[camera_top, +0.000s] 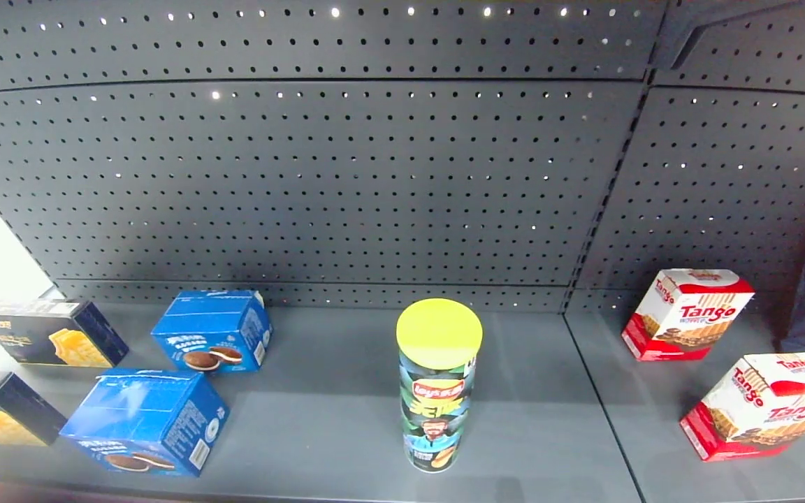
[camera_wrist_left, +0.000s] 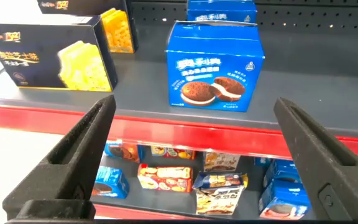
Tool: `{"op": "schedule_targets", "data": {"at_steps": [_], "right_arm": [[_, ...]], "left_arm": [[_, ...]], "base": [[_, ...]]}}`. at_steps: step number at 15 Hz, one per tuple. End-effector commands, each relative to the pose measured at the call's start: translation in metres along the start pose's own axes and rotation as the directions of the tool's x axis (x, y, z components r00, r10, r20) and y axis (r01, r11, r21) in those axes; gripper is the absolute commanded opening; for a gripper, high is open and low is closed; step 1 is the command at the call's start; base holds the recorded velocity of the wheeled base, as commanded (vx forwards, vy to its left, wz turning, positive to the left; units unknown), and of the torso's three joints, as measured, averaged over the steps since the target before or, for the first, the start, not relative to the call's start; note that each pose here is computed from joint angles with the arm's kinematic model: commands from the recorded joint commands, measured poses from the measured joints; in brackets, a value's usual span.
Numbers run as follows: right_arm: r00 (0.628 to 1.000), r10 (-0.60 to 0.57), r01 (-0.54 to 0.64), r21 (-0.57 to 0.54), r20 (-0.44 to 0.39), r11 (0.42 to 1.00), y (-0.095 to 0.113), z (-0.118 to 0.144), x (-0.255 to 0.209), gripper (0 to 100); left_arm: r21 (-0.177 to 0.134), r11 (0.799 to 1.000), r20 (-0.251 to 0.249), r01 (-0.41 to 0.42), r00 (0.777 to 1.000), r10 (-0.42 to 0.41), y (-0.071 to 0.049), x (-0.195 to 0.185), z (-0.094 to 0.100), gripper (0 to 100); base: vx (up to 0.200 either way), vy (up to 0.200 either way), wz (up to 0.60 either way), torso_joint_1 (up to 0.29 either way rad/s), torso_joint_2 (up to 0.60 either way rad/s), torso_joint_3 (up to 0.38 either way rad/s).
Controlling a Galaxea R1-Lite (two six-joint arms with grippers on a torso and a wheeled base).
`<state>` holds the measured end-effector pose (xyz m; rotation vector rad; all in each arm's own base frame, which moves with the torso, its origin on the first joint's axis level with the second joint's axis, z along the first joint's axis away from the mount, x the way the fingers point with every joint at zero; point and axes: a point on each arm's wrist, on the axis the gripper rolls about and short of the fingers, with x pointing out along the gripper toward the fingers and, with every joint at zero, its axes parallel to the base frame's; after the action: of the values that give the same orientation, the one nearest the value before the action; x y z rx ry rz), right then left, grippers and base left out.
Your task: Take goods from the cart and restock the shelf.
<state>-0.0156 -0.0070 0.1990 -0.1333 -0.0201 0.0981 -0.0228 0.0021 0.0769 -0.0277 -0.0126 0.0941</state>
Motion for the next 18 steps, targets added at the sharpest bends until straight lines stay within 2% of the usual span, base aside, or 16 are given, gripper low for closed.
{"op": "schedule_targets", "data": {"at_steps": [1,3,6,8,9,10,12,15,18], "right_arm": [[1.0,0.003,-0.003,-0.001,0.005,1.0,0.0,0.002,0.0,0],[0.999,0.025,-0.025,-0.002,0.033,1.0,-0.001,0.012,-0.001,0],[0.986,0.143,-0.141,-0.022,0.085,0.99,-0.001,0.035,0.0,0],[0.949,0.299,-0.296,-0.038,0.101,0.954,0.002,0.039,0.003,0],[0.915,0.391,-0.389,-0.046,0.102,0.92,0.004,0.042,0.005,0],[0.899,0.427,-0.424,-0.047,0.098,0.904,0.005,0.043,0.007,0],[0.857,0.515,-0.515,-0.013,0.0,0.857,0.011,0.045,0.036,0],[0.798,0.597,-0.597,0.022,-0.079,0.802,0.021,0.051,0.073,0],[0.794,0.601,-0.602,0.017,-0.089,0.798,0.035,0.054,0.114,0]], "left_arm": [[-0.002,1.0,-0.001,-0.001,1.0,0.001,0.0,0.0,0.0,100],[0.0,1.0,-0.001,-0.001,1.0,0.001,0.0,0.0,0.0,100],[0.0,1.0,-0.001,-0.001,1.0,0.001,0.0,0.0,0.0,100],[0.0,1.0,-0.001,0.001,1.0,-0.001,0.0,0.0,0.0,100],[0.0,1.0,-0.001,-0.001,1.0,0.001,0.0,0.0,0.0,100],[0.0,1.0,-0.001,-0.001,1.0,0.001,0.0,0.0,0.0,100],[0.0,1.0,-0.001,-0.001,1.0,0.001,0.0,0.0,0.0,100],[0.0,1.0,-0.001,-0.001,1.0,0.001,0.0,0.0,0.0,100],[0.0,1.0,-0.001,-0.001,1.0,0.001,0.0,0.0,0.0,100]], "base": [[0.0,0.0,0.0,0.0,0.0,0.0],[0.0,0.0,0.0,0.0,0.0,0.0],[0.0,0.0,0.0,0.0,0.0,0.0],[0.0,0.0,0.0,0.0,0.0,0.0],[0.0,0.0,0.0,0.0,0.0,0.0],[0.0,0.0,0.0,0.0,0.0,0.0],[0.0,0.0,0.0,0.0,0.0,0.0],[0.0,0.0,0.0,0.0,0.0,0.0],[0.0,0.0,0.0,0.0,0.0,0.0]]}}
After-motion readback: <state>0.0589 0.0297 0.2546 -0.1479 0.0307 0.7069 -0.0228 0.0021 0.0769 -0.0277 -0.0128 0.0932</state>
